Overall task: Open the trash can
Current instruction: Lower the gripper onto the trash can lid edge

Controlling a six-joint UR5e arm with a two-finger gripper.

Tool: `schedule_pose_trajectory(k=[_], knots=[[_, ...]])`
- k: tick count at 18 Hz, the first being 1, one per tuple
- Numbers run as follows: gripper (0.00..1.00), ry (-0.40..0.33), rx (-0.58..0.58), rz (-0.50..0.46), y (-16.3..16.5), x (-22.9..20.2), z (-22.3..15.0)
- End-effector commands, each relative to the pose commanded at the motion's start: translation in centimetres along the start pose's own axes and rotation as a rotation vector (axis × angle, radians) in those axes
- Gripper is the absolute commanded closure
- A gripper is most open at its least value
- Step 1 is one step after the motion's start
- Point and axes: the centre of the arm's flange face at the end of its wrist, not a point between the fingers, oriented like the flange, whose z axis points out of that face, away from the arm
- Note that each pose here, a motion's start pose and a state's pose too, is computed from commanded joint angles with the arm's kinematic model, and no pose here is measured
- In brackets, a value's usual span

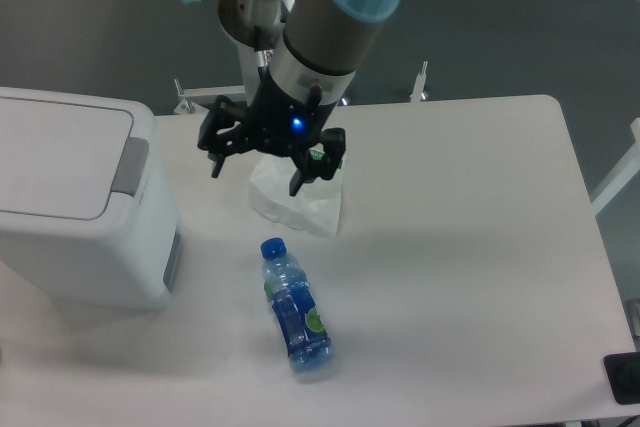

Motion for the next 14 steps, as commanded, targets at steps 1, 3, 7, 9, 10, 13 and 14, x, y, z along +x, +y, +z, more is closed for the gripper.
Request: schedule_pose_trajectory(k=[1,3,7,9,10,13,14], knots=[[0.00,0.001,-0.001,-0.013,0.0,0.2,0.1],[0.00,0.000,-0.001,-0.010,-0.4,1.9,1.0],[0.00,0.005,-0.013,-0.028,-0.4,2.9,2.3],[0.00,0.011,-0.043,-0.011,0.3,3.8,3.9],[0.00,0.015,-0.054,-0.006,0.6,4.1,4.6],[0.00,0.017,-0.072,0.005,1.1,5.0,5.7],[0.00,0.017,-0.071,0.005,1.4,5.1,5.6]])
